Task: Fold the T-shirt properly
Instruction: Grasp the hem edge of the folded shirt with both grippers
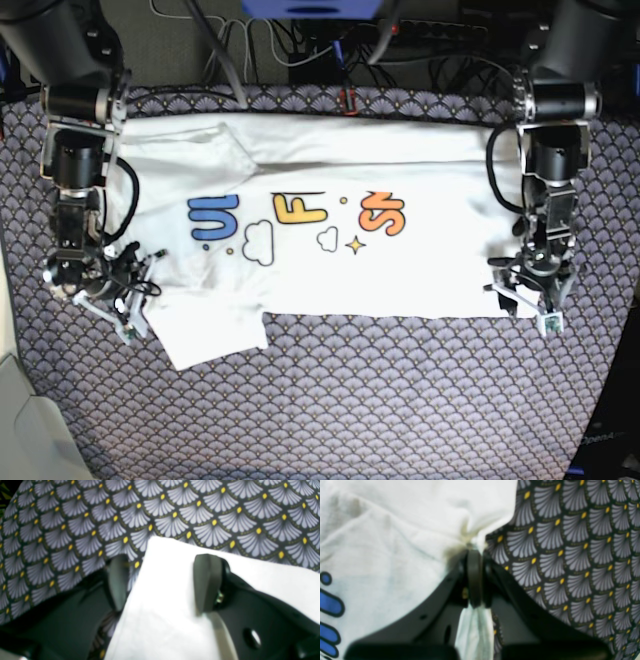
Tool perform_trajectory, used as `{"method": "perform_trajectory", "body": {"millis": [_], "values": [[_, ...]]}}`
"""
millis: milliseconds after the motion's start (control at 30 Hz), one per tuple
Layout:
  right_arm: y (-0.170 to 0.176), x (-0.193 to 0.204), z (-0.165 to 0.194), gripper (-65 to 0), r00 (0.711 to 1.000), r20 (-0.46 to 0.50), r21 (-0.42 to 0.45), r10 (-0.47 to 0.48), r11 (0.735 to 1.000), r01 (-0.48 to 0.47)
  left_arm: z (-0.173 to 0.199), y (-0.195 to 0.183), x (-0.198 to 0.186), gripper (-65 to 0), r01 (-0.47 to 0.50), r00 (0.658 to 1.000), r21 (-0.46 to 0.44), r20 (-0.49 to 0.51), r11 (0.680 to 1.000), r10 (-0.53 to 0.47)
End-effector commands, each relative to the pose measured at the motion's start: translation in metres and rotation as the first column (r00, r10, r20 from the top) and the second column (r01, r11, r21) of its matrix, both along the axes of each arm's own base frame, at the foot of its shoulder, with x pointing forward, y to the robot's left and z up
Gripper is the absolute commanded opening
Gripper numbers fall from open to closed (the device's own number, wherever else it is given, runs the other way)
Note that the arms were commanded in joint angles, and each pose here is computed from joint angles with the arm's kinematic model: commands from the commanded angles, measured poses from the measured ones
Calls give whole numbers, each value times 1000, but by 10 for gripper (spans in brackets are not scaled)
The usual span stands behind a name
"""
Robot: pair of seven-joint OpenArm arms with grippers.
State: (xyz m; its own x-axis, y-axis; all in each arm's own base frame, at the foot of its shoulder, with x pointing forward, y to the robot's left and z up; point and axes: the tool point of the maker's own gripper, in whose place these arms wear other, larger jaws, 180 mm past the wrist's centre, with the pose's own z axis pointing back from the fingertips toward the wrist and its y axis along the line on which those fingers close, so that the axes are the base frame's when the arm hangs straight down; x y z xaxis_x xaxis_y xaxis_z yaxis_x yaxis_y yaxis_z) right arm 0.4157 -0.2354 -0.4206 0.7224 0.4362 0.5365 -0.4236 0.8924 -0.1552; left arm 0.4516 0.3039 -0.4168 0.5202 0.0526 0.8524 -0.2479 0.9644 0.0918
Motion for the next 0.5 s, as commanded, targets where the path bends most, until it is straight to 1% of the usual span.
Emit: {"method": "perform_trajectory", "body": {"millis": [0, 200, 300, 367, 467], "values": [[-4, 14, 17, -650, 999, 49, -1, -5, 1000, 5, 26, 8, 17, -248, -8, 997, 17, 71, 1000, 7], [-4, 14, 17, -650, 999, 49, -3, -5, 1000, 6, 26, 9, 17, -251, -8, 997, 23, 81, 1000, 6], [-4, 14, 17, -650, 999, 49, -3, -5, 1000, 6, 13, 11, 10, -256, -19, 998, 12, 54, 1000, 18], [-4, 14, 17, -650, 999, 49, -3, -5, 1000, 6, 3, 13, 4, -292, -27, 999, 6, 34, 1000, 27], [-4, 14, 17, -650, 999, 49, -3, -5, 1000, 6, -1, 13, 2, -371, -27, 999, 10, 46, 1000, 27]]}}
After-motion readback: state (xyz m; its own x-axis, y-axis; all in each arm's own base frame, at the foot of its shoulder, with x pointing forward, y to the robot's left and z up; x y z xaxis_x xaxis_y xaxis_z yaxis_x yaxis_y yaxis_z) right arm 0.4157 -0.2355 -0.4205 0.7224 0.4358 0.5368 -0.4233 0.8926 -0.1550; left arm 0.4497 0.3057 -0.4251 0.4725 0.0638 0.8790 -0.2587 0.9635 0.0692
